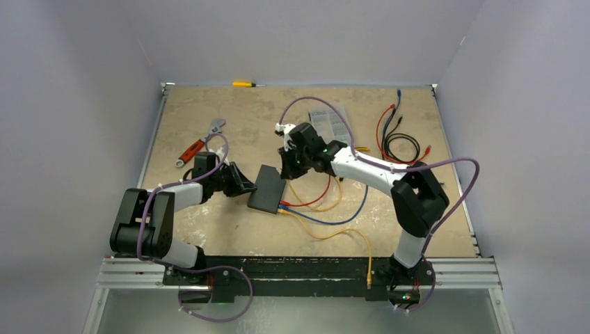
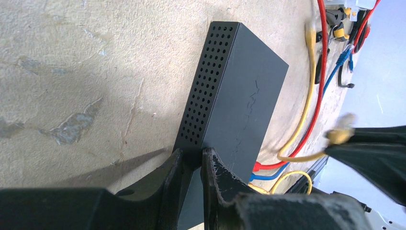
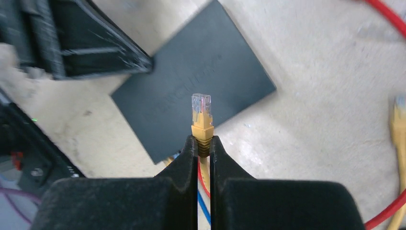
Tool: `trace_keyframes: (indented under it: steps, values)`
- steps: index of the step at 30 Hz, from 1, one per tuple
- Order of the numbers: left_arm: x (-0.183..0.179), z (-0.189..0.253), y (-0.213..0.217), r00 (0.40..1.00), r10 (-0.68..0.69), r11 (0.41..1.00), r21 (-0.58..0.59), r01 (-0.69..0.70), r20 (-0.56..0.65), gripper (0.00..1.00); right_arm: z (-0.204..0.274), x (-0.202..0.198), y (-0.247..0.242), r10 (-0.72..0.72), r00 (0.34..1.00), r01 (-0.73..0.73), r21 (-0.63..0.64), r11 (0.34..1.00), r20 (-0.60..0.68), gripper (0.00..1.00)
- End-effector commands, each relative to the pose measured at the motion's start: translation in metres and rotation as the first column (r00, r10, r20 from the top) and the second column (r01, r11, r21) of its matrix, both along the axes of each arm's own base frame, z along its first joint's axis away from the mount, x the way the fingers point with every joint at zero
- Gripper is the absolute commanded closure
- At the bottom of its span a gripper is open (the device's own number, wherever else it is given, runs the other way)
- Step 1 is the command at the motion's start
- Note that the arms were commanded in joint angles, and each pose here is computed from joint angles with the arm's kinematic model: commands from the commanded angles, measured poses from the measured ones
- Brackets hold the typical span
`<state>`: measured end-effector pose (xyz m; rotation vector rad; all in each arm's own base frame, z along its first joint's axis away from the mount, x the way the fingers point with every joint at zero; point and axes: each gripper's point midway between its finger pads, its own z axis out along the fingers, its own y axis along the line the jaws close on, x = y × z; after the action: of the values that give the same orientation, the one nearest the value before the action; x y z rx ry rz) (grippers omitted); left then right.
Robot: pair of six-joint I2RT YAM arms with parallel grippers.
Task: Pull the plug from the switch port
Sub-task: Pick up the connector from the center of the board, then place the connector at the corner of the board.
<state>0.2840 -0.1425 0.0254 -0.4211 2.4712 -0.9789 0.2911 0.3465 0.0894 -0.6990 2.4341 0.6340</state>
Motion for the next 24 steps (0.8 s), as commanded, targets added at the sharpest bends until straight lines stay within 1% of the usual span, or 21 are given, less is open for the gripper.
trace_keyframes:
  steps: [1, 6, 12, 16, 24]
  values:
    - [-0.038, -0.057, 0.036, 0.981, 0.076, 0.975, 0.220, -0.036, -0.177, 0.86, 0.094, 0.014, 0.027, 0.030, 0.994, -0.055, 0.244, 0.968, 0.108, 1.00]
    - [-0.037, -0.057, 0.036, 0.981, 0.076, 0.975, 0.222, -0.035, -0.176, 0.86, 0.139, 0.021, 0.026, 0.035, 0.988, -0.088, 0.369, 0.925, 0.150, 1.00]
    - [-0.037, -0.057, 0.036, 0.982, 0.073, 0.975, 0.219, -0.033, -0.177, 0.86, 0.176, 0.033, 0.007, 0.023, 0.984, -0.103, 0.456, 0.884, 0.178, 1.00]
    - [-0.038, -0.058, 0.036, 0.981, 0.073, 0.975, 0.220, -0.032, -0.181, 0.86, 0.196, 0.034, -0.003, 0.020, 0.978, -0.121, 0.490, 0.863, 0.206, 1.00]
    - [-0.039, -0.059, 0.036, 0.980, 0.073, 0.975, 0.218, -0.032, -0.184, 0.86, 0.225, 0.031, -0.017, -0.008, 0.963, -0.136, 0.517, 0.845, 0.268, 1.00]
